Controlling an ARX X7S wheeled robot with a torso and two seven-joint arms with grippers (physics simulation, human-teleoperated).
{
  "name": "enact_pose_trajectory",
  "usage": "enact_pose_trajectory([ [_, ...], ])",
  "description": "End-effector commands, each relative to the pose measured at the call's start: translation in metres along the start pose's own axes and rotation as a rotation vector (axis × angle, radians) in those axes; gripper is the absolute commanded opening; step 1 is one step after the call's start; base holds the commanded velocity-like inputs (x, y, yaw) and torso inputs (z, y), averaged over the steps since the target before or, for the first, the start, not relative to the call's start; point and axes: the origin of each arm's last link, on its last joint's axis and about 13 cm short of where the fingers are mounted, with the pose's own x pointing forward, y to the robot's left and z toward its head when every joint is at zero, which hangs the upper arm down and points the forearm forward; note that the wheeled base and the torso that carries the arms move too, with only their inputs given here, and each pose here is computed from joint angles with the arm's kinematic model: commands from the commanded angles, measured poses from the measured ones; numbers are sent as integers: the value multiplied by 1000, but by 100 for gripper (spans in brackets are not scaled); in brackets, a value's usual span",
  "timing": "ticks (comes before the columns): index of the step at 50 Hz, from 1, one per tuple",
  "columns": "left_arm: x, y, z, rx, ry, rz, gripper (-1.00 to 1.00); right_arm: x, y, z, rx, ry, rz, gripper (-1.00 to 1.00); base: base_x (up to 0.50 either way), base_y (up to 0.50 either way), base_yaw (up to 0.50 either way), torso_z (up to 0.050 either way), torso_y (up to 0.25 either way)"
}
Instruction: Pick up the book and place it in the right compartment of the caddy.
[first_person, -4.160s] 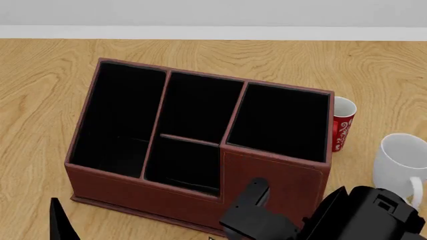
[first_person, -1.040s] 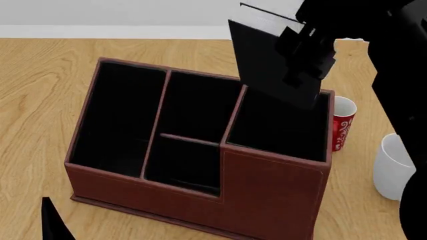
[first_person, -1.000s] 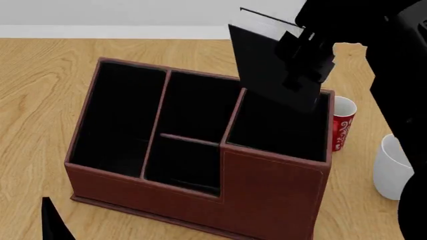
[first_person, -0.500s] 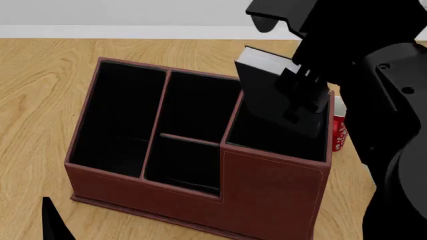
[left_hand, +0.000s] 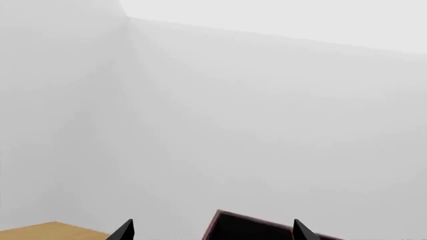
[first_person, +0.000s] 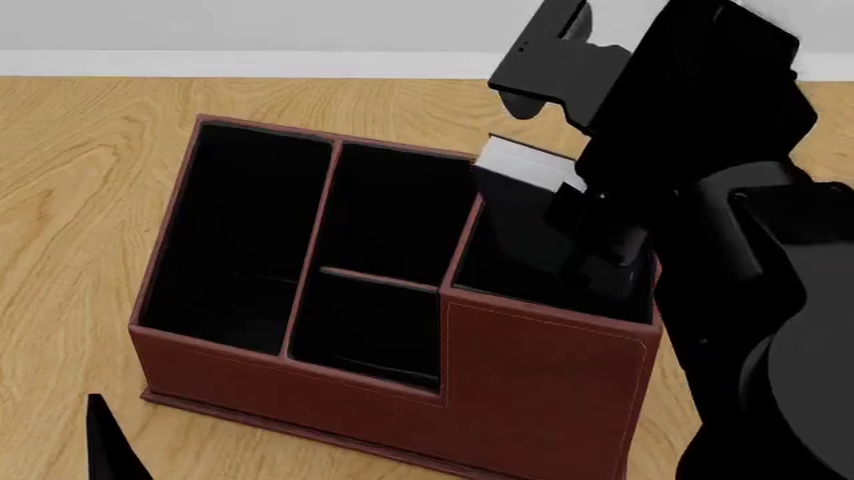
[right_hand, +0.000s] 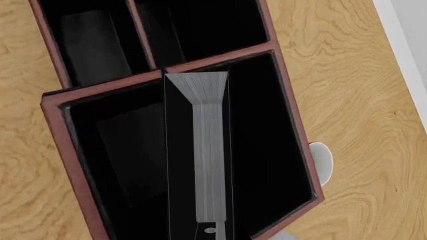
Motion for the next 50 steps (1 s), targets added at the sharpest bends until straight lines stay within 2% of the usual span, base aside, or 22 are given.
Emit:
enact_pose_trajectory([
  [1, 0, 0, 0, 7, 7, 0, 100, 15, 3, -4, -35, 8, -19, -100, 0, 0, 0, 0, 0],
  [19, -1, 0, 0, 17, 25, 6, 100, 36, 11, -14, -34, 23, -14, -100, 0, 0, 0, 1, 1],
  [20, -1, 0, 0, 17, 26, 7, 100, 36, 11, -14, -34, 25, -17, 100, 0, 0, 0, 0, 0],
  [50, 0, 0, 0, 8, 22, 12, 100, 24, 7, -7, -42, -5, -58, 100, 0, 0, 0, 0, 0],
])
